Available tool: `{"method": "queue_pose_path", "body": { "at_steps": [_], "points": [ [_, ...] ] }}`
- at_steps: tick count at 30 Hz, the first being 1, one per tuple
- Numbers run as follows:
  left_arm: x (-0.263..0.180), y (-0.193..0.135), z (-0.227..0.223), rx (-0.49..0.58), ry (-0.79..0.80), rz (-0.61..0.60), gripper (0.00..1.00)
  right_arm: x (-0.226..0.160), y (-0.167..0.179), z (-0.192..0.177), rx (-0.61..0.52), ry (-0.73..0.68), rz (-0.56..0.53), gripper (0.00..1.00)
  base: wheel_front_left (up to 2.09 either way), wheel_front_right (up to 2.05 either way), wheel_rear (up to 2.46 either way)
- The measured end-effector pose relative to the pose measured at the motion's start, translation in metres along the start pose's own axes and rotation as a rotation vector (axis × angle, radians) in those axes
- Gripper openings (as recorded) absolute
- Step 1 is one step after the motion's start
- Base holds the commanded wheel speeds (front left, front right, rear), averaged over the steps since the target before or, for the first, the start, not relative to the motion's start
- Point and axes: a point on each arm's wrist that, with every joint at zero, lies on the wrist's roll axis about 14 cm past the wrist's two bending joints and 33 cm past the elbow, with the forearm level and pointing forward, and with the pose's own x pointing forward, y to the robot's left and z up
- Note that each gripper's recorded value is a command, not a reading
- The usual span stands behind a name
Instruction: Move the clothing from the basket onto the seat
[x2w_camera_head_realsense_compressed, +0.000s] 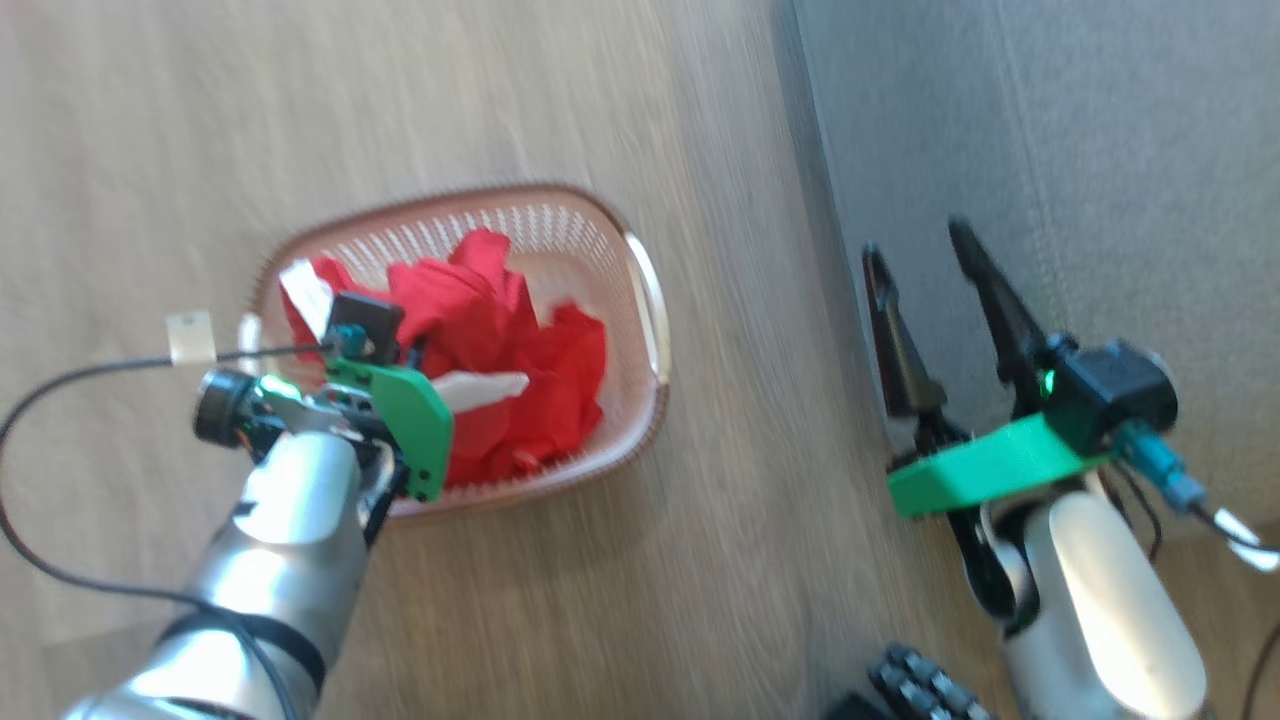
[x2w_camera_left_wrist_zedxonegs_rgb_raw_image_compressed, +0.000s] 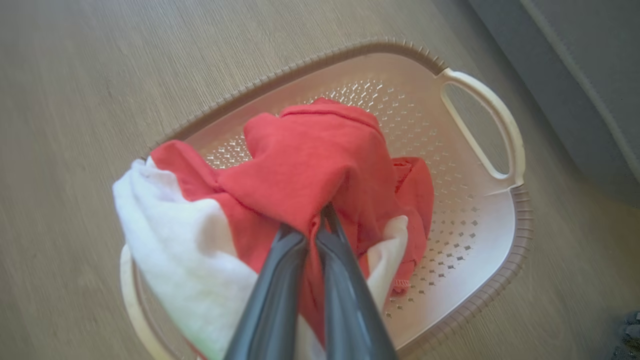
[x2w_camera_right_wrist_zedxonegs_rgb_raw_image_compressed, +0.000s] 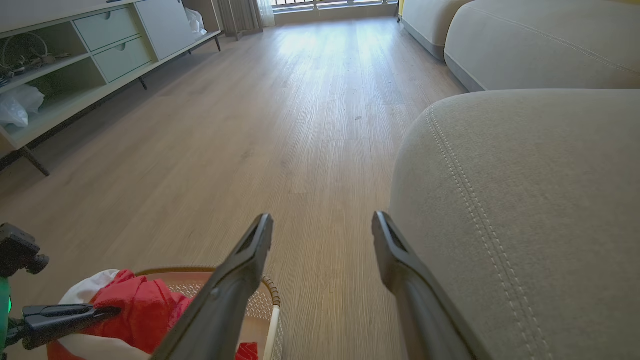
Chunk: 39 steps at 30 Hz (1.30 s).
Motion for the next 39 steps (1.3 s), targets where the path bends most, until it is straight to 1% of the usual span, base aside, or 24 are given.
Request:
{"method": "queue_pose_path", "body": {
  "at_steps": [2, 7, 14, 20, 25, 28, 34, 39],
  "points": [
    [-0.015, -0.001, 0.014, -0.012, -0.046, 0.016, 0.00, -0.011, 0.001, 0.003, -0.004, 0.000, -0.005, 1.00, 0.00, 0.00, 0.00],
    [-0.055, -0.005, 0.065, -0.037, -0.231, 0.038, 0.00, -0.035, 0.008, 0.014, -0.007, -0.017, 0.000, 1.00, 0.00, 0.00, 0.00],
    [-0.119, -0.018, 0.122, -0.095, -0.483, 0.053, 0.00, -0.066, 0.021, 0.029, 0.000, -0.057, 0.024, 1.00, 0.00, 0.00, 0.00],
    [-0.180, -0.031, 0.177, -0.109, -0.725, 0.070, 0.00, -0.090, 0.029, 0.039, 0.003, -0.092, 0.038, 1.00, 0.00, 0.00, 0.00],
    [-0.220, -0.042, 0.195, -0.106, -0.850, 0.072, 0.00, -0.104, 0.034, 0.047, 0.012, -0.123, 0.049, 1.00, 0.00, 0.00, 0.00],
    [-0.237, -0.044, 0.204, -0.104, -0.909, 0.075, 0.00, -0.105, 0.034, 0.068, 0.075, -0.194, 0.047, 1.00, 0.00, 0.00, 0.00],
    [-0.270, -0.050, 0.226, -0.105, -1.029, 0.065, 0.00, -0.107, 0.039, 0.076, 0.041, -0.218, 0.067, 1.00, 0.00, 0.00, 0.00],
    [-0.293, -0.059, 0.233, -0.115, -1.106, 0.041, 0.00, -0.111, 0.044, 0.069, 0.017, -0.198, 0.081, 1.00, 0.00, 0.00, 0.00]
  ]
}}
